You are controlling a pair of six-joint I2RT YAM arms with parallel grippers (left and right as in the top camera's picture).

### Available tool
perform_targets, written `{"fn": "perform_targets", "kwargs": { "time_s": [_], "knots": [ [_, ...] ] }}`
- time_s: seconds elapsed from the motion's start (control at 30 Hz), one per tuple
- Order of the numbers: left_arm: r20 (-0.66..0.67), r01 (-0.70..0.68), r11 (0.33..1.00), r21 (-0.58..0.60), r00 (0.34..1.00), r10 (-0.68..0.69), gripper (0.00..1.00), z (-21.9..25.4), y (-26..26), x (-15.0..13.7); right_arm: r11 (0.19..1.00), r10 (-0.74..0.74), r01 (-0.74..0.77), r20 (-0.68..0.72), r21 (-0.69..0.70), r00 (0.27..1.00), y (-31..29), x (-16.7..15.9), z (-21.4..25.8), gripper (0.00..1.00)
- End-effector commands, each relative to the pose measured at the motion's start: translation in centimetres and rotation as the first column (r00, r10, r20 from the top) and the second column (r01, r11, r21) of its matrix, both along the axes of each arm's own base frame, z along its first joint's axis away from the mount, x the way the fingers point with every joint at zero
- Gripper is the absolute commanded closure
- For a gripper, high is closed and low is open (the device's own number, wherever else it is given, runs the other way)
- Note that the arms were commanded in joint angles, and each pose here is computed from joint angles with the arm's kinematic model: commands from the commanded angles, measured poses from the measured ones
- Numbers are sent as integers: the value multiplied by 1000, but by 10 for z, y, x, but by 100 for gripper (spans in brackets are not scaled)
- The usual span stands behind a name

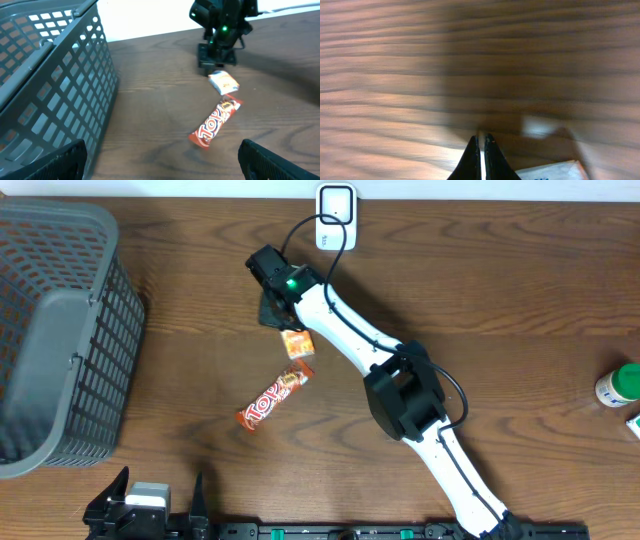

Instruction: Scan the item barcode

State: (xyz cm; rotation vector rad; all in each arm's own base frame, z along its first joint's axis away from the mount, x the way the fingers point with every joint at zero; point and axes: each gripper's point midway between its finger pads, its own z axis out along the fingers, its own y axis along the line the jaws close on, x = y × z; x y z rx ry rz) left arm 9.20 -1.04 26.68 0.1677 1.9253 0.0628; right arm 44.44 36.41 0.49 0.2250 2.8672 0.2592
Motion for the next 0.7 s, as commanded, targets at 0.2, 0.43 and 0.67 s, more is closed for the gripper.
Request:
{"fn": "perform_targets", "kwargs": {
  "time_s": [0.2, 0.43, 0.67],
  "knots": [
    [9, -6, 1000, 6, 1000, 5, 4, 2, 1, -1, 933, -168, 165, 19, -320, 986, -94, -29, 66, 99],
    [9, -6, 1000, 6, 1000, 5, 4, 2, 1, -1, 920, -57, 11, -106, -391, 993, -107, -58, 74, 75],
    [9, -6, 1000, 6, 1000, 5, 4, 2, 1, -1, 853, 259, -324, -207, -409, 943, -112, -65, 89, 1]
  ]
}}
